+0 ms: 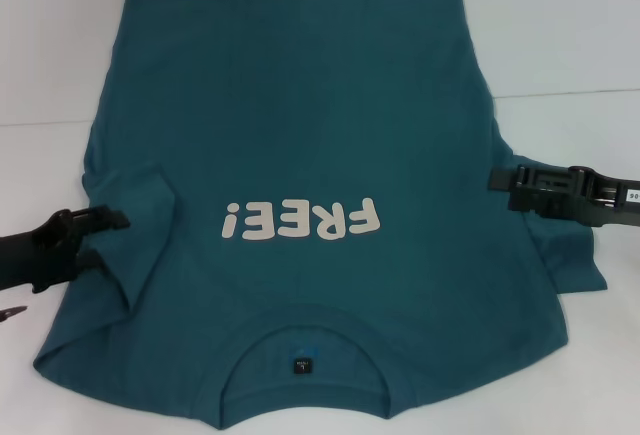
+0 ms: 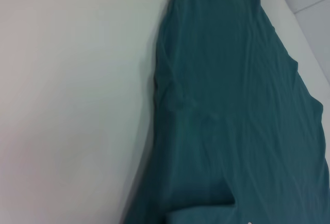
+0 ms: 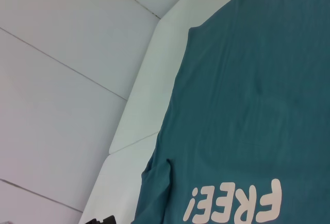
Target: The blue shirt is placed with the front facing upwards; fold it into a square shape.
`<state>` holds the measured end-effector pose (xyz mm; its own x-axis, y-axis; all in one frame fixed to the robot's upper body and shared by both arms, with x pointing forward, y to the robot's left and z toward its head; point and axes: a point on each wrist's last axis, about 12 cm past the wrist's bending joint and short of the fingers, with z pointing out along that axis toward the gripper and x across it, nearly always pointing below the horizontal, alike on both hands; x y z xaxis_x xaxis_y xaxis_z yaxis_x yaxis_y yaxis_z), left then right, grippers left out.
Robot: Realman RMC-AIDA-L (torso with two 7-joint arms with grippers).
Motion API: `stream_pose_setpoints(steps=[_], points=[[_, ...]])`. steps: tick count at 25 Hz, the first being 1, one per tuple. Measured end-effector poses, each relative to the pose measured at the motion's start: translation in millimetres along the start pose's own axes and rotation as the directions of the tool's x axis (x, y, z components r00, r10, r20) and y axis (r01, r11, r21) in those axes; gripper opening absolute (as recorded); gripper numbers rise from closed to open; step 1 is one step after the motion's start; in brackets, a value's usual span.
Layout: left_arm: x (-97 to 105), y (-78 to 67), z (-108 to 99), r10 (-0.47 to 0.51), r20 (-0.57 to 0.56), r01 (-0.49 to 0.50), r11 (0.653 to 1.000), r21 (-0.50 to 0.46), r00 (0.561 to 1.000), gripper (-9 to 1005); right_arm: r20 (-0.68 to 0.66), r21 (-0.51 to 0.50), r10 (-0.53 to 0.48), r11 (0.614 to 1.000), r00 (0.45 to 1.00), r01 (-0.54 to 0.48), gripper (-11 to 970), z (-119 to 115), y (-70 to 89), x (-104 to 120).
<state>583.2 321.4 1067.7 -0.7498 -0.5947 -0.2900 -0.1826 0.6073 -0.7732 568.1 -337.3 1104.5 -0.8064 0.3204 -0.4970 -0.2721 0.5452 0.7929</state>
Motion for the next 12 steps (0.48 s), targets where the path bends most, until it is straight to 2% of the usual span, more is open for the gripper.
stream_pose_setpoints(steps=[12], points=[[5.0,7.0,0.8,-0.056,-0.004,0.056,0.998,-0.012,0.998,720,-0.001,-0.001,0.002,1.000,1.000,-0.002,729,-0.4,-0.2,0.9]])
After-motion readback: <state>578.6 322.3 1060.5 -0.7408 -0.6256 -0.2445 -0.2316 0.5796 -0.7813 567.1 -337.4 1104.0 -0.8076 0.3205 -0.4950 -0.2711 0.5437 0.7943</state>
